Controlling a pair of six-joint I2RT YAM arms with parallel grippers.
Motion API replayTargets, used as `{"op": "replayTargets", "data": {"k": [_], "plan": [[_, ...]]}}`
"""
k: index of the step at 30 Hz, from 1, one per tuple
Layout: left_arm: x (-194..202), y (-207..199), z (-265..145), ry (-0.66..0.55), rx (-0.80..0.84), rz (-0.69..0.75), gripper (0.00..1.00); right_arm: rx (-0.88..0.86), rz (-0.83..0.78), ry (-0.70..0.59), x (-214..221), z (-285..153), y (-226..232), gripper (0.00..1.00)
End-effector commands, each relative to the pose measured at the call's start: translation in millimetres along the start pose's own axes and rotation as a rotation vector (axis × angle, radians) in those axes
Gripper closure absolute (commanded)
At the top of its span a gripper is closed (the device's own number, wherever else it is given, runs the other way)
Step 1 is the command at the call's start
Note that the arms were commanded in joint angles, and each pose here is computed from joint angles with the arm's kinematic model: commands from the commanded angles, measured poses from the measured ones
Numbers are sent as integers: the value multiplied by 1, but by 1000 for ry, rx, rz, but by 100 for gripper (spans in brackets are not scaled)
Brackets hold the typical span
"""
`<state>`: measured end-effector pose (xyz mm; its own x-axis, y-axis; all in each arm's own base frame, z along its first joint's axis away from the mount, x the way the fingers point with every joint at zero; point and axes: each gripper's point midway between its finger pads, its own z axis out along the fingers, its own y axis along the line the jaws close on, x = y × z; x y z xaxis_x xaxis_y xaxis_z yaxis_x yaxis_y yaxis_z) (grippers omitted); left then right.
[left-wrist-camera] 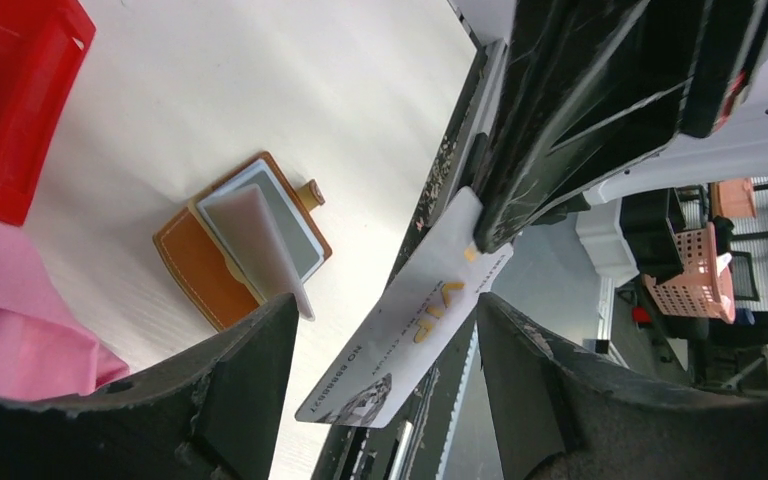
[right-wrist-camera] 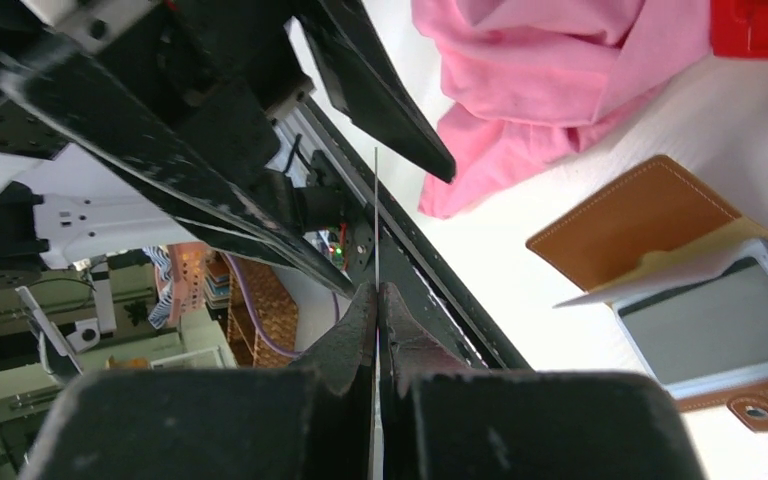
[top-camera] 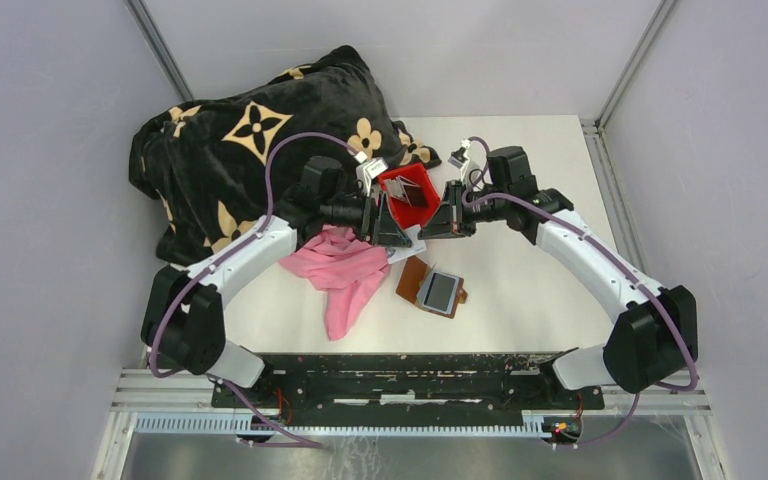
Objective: Put the credit cards into the card holder
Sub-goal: Pick up the credit card from the storage box.
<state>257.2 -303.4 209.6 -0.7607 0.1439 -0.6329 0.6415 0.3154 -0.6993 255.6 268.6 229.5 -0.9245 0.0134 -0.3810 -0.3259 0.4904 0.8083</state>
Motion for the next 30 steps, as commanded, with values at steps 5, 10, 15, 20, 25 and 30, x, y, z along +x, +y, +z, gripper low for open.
{"op": "replayTargets", "data": {"k": [5,10,15,20,25,30], "plan": [[-5,-9,-3,53,82,48,31,-133,-31,-26,-16,-1,21,99],[-2,-9,-5,71,131,35,57,-128,-13,-17,-16,6,9,99],[5,-5,-11,75,147,6,66,-133,10,8,-18,12,3,99],[-3,-6,-17,26,171,-25,70,-148,24,31,-23,19,-1,99],[-1,-1,-13,-5,165,-39,80,-138,41,21,-29,27,-8,85],[-10,6,-14,-157,101,-67,82,-55,38,-48,-39,29,-23,61]]}}
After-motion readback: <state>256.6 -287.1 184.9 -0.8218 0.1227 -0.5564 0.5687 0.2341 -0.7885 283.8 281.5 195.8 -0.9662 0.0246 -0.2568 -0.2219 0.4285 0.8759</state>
